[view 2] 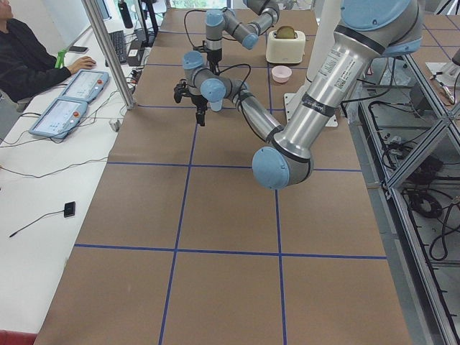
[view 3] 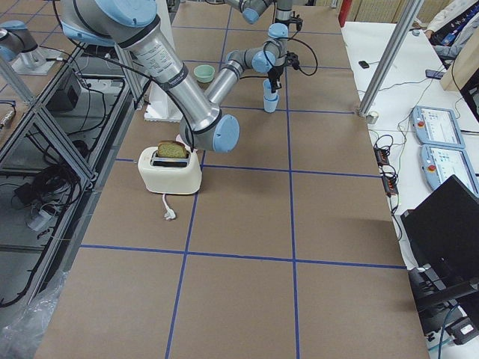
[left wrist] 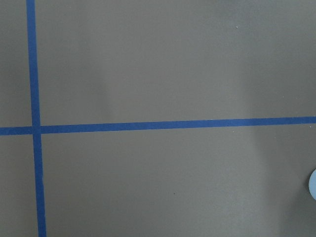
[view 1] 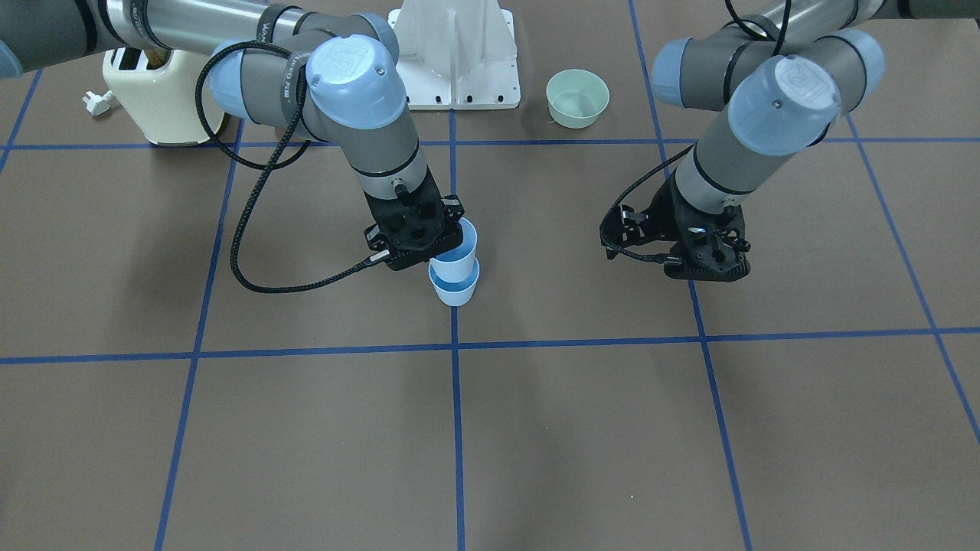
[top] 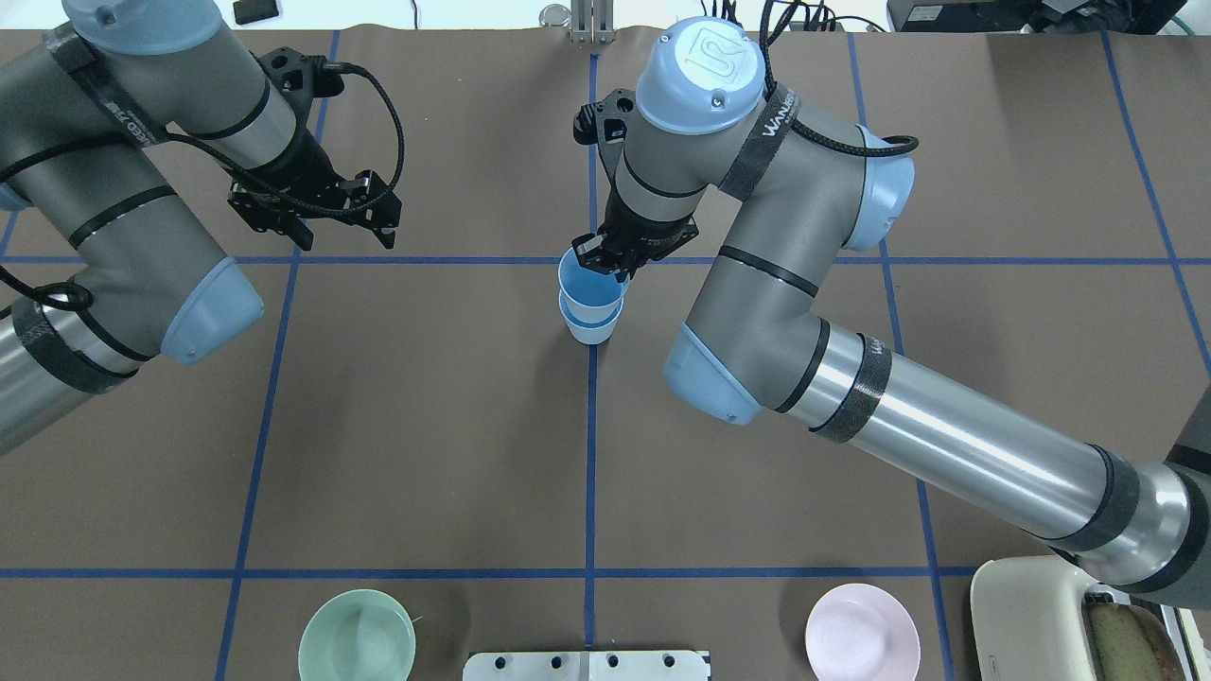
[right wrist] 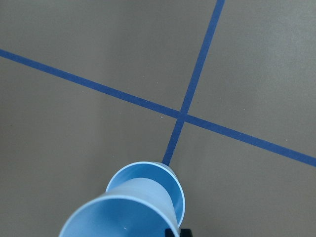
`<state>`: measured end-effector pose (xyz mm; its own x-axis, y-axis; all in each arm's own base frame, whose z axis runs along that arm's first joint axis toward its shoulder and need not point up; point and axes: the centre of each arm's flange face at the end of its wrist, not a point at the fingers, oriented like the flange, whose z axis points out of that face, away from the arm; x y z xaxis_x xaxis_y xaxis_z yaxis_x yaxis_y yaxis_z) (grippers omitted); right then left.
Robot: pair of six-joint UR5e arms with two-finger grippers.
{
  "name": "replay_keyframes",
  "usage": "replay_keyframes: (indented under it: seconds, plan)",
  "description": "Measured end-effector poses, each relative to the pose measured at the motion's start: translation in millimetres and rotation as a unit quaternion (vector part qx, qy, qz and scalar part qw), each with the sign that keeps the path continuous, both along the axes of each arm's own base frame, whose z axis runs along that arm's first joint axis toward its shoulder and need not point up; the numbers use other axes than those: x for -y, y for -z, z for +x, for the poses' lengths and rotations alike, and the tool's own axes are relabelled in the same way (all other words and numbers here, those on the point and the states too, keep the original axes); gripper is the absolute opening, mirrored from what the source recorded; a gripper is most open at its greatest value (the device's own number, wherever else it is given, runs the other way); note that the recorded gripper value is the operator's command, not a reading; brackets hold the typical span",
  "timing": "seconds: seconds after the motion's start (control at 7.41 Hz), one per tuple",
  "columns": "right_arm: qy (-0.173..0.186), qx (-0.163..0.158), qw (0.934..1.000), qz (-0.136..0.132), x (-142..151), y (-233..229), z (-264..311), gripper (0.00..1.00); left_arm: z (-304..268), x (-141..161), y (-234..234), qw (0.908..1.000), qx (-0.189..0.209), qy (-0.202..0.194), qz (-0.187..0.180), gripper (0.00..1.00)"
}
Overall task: Stack blue cups with both arms
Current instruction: 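Lower the right cup into the standing cup and release it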
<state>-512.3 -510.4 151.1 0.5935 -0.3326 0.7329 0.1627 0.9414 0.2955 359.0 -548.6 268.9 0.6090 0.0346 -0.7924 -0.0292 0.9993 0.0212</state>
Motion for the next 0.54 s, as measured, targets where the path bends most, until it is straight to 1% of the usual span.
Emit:
replay_keyframes:
  seconds: [0.13,0.27,0.4,0.54]
  plan:
    - [0.000,-0.001,1.0000,0.001,-1.3,-1.0,-2.4,0.00,0.1,-0.1,-0.2,1.0000,0.000,0.000,0.000,0.98]
    - [0.000,-0.003,1.0000,0.001,-2.6,-1.9,-4.4,0.08,0.1,-0.2,-0.5,1.0000,0.000,0.000,0.000,0.98]
    - [0.000,-0.003,1.0000,0.001,-2.9,-2.5,-5.0,0.47,0.0,-0.1,-0.4,1.0000,0.000,0.000,0.000,0.98]
    - [0.000,-0.004,1.0000,0.001,-2.7,-2.8,-5.1,0.67,-0.1,-0.1,-0.8,1.0000,0.000,0.000,-0.001,0.98]
